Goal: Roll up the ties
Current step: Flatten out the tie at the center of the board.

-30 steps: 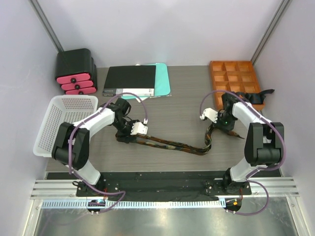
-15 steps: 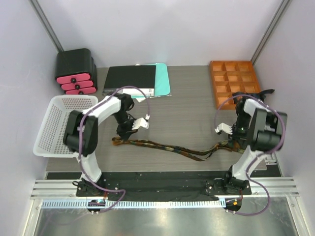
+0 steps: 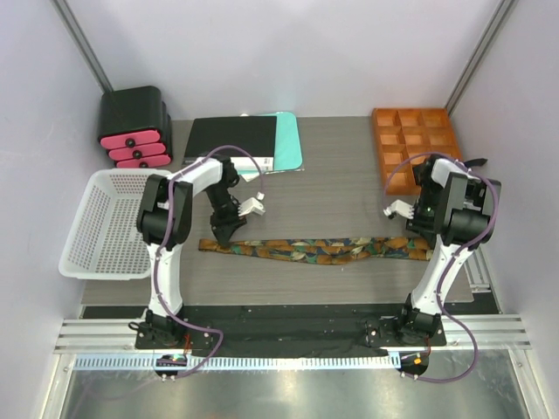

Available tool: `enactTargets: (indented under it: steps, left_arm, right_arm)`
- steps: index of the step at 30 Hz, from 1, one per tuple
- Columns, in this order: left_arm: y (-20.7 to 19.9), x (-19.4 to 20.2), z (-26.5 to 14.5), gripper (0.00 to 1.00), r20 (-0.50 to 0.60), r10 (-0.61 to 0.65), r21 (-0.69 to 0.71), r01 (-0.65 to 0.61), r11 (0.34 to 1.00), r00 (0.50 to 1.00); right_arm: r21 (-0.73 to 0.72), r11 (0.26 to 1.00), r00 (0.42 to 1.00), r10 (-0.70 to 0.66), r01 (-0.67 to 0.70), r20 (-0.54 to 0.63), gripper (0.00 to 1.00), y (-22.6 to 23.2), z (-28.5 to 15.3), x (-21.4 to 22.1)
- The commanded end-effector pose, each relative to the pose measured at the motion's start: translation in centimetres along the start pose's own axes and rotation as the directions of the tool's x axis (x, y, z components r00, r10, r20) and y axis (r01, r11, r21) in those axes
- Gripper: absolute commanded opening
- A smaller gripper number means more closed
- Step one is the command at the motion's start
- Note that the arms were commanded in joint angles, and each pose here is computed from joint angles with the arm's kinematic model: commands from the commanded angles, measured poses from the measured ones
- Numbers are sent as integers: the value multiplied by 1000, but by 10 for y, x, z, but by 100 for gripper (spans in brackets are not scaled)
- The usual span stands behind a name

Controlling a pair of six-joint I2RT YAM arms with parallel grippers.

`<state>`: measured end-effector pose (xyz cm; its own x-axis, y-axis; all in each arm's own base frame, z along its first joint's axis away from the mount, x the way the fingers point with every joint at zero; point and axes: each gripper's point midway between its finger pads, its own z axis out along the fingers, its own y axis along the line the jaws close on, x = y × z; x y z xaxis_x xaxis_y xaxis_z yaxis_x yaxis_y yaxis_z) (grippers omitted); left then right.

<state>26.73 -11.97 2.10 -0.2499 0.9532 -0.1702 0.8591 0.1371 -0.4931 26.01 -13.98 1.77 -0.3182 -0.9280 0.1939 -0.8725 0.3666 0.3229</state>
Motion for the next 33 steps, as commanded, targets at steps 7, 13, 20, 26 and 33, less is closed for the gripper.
enactTargets:
  steps: [7,13,20,26,33]
  left_arm:
    - [-19,-37,-63,97,244,107,-233,-48,971,964]
    - [-35,-41,-74,100,308,314,-477,-140,868,898]
    - [-46,-40,-76,100,297,424,-579,-192,793,856]
    - [-49,-40,-71,100,297,436,-566,-212,797,849]
    - [-44,-27,-57,100,247,425,-546,-237,804,871]
  right_arm:
    - [350,933,943,-42,-80,329,69,7,-123,-27]
    - [416,908,887,-147,-56,438,62,40,-138,-92]
    - [343,939,903,-150,2,403,43,55,-94,-120]
    - [404,915,917,-164,3,364,50,38,-70,-131]
    - [383,923,942,-145,18,304,52,26,-45,-127]
